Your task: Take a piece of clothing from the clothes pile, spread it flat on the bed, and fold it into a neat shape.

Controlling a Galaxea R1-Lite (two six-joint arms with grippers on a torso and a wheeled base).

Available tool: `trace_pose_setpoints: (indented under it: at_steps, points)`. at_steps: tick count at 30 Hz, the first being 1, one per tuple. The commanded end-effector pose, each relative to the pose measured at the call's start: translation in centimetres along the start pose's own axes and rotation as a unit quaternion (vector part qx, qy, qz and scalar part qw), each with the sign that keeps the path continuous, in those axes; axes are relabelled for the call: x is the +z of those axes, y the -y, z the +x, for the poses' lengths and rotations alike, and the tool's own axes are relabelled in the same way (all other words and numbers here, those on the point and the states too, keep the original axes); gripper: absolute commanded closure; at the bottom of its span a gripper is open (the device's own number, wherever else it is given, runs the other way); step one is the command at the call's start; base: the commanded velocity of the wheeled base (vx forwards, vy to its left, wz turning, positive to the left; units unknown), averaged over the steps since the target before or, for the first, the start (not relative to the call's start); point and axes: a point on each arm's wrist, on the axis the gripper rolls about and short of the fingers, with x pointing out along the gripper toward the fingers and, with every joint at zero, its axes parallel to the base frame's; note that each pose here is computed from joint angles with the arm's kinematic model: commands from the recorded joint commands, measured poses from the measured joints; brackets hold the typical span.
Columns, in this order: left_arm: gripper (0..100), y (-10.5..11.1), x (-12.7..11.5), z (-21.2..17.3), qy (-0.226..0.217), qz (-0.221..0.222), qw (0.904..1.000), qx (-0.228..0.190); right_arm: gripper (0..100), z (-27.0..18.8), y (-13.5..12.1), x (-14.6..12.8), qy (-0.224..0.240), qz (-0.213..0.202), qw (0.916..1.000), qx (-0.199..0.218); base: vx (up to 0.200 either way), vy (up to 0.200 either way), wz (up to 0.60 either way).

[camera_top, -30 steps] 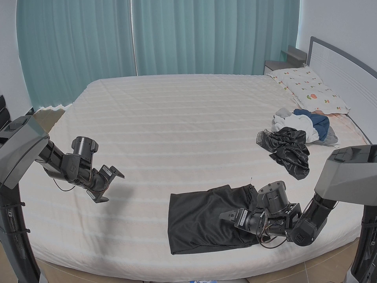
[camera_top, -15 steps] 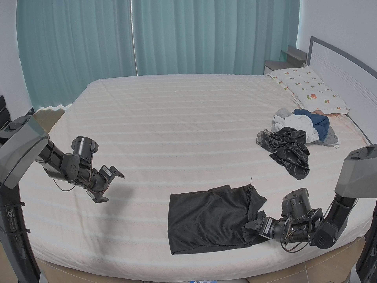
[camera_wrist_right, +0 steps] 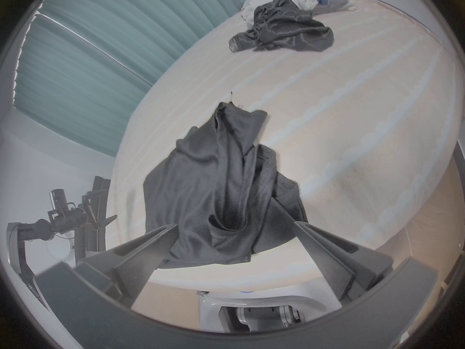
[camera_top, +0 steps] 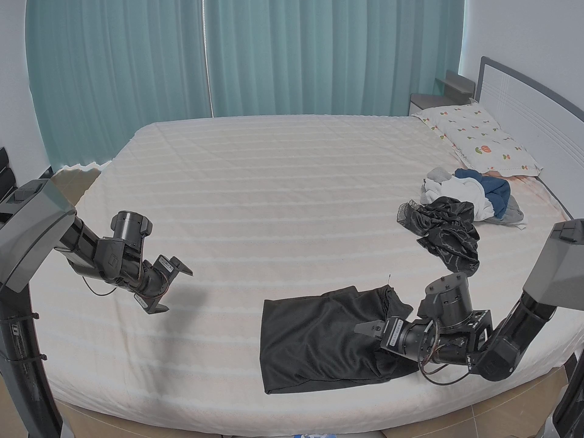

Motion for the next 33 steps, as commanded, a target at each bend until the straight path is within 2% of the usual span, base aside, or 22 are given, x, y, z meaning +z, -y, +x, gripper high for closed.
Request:
trace_pose_setpoints:
  at_steps: [1, 8, 18, 24, 30, 33]
  points:
    - [0, 0.0, 0.0, 0.1, 0.000, 0.000, 1.0000, 0.000, 0, 2.7, -1.0, -1.5, -0.025, -0.018, 0.9995, 0.006, 0.000, 0.000, 0.00]
    - [0, 0.0, 0.0, 0.2, -0.001, 0.000, 1.0000, 0.001, 0, 4.7, -1.3, -2.5, -0.043, -0.028, 0.9987, -0.005, 0.000, 0.000, 0.00]
    - [0, 0.0, 0.1, 0.2, 0.000, -0.002, 1.0000, 0.000, 0, 4.3, 0.4, -1.8, -0.028, -0.014, 0.9976, -0.062, 0.000, 0.000, 0.00]
    - [0, 0.0, 0.1, 0.2, 0.000, -0.002, 1.0000, 0.000, 0, 2.1, 2.0, -2.2, -0.034, -0.009, 0.9953, -0.090, 0.000, 0.000, 0.00]
    - [0, 0.0, 0.1, 0.2, 0.000, -0.002, 1.0000, 0.000, 0, 0.2, 4.0, -1.7, -0.027, 0.014, 0.9928, -0.116, 0.000, 0.000, 0.00]
    - [0, 0.0, 0.1, 0.2, 0.000, -0.002, 1.0000, 0.000, 0, -0.7, 4.2, -1.1, -0.014, 0.025, 0.9935, -0.110, 0.000, 0.000, 0.00]
